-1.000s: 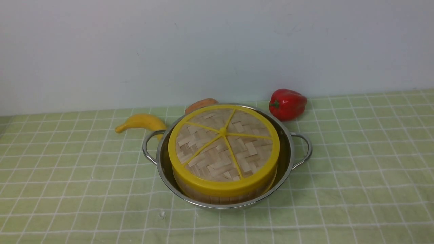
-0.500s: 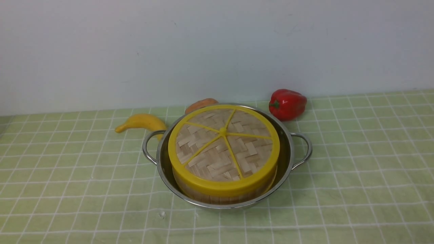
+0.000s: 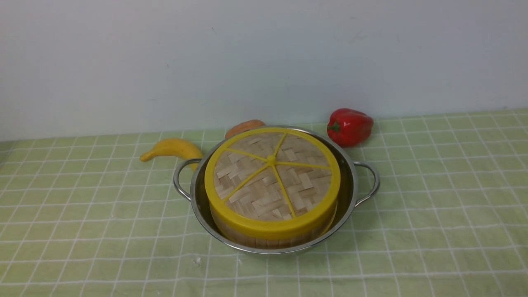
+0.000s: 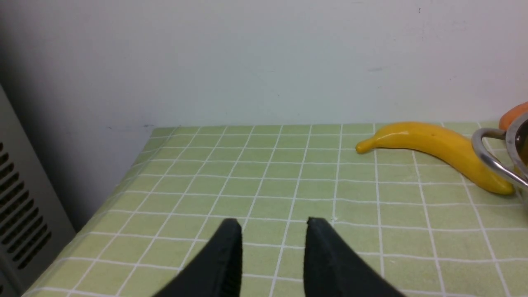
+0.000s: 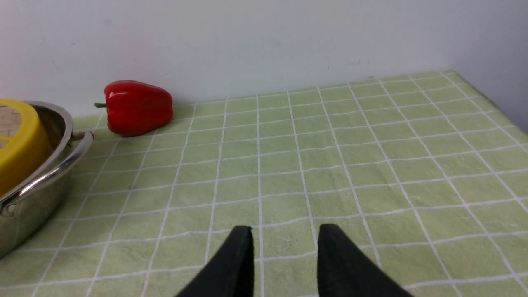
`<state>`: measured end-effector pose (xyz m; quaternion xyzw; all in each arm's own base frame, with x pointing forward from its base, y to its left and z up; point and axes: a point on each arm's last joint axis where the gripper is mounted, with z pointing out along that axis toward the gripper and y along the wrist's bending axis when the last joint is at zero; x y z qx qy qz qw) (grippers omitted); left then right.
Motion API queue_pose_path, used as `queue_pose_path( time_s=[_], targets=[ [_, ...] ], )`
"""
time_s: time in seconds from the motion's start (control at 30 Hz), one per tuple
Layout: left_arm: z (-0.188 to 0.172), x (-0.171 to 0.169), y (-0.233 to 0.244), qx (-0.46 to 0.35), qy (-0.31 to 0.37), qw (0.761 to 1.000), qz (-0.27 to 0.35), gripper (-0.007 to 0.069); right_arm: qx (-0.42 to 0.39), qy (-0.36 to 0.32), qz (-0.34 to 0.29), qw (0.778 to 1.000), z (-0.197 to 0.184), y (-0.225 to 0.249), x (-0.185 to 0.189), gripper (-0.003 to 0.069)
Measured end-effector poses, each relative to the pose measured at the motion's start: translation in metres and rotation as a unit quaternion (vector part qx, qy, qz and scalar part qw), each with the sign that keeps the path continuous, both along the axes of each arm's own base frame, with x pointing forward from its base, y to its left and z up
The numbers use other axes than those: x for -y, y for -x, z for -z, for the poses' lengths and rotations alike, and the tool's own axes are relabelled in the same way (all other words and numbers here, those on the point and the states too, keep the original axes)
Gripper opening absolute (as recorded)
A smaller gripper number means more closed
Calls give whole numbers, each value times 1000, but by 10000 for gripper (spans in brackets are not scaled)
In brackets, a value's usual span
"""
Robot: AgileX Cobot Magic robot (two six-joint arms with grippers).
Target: Place the steamer in the pot on the green tablecloth, and put the lid on the steamer.
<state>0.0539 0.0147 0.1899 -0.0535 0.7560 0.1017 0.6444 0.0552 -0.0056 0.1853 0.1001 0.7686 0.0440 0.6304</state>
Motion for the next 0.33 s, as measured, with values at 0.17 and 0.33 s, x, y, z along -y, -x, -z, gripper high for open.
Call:
queue_pose_path(
  time_s=[0.17, 0.33],
  targets=[
    [0, 0, 0, 0, 0, 1000, 0, 220, 0, 0, 0, 1000, 0, 0, 0, 240],
    [0, 0, 0, 0, 0, 1000, 0, 223, 0, 0, 0, 1000, 0, 0, 0, 240]
  ],
)
